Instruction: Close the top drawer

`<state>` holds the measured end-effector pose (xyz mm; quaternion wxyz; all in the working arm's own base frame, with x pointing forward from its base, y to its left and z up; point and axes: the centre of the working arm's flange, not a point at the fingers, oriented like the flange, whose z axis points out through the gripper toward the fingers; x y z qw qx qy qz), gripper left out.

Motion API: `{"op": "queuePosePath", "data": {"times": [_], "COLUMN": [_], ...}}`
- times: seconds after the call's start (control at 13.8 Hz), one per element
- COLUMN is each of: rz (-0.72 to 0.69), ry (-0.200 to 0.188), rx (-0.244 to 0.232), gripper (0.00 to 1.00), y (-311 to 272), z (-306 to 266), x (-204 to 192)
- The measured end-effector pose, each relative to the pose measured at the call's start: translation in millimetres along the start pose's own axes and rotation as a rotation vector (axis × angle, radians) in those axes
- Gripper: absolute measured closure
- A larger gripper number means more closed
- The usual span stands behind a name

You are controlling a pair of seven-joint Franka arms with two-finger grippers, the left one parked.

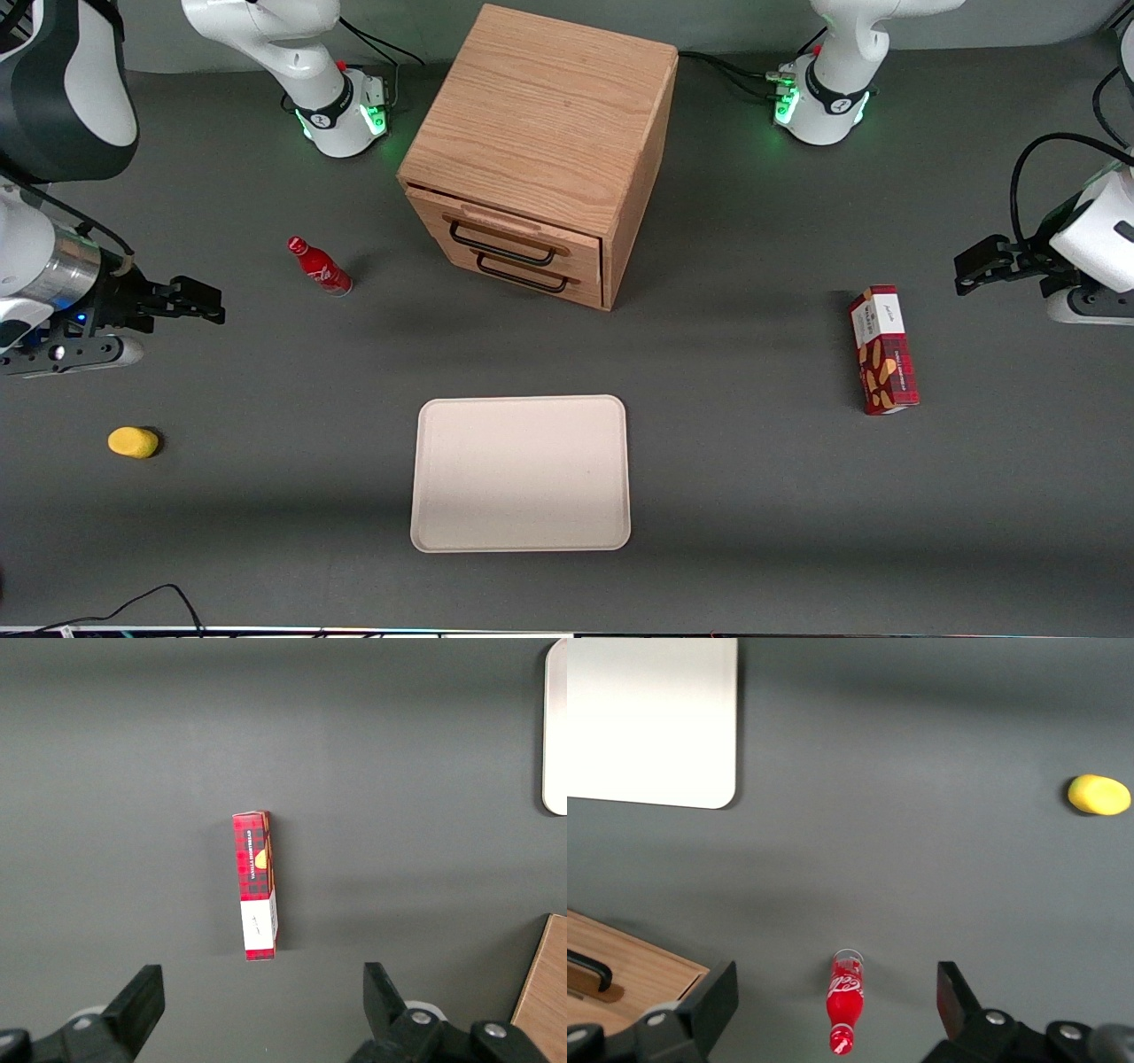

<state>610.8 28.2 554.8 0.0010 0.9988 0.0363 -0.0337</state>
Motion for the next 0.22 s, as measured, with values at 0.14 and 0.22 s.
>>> {"op": "queuePosePath", "data": {"times": [0.14, 0.22], "rz": [0.008, 0.009], "ry": [0.006, 0.011], "rx": [-0.001, -0.002], "gripper": [0.00, 0.00], "y": [4.8, 4.9], "z": [-1.9, -3.2], "x": [0.2, 0.5]}}
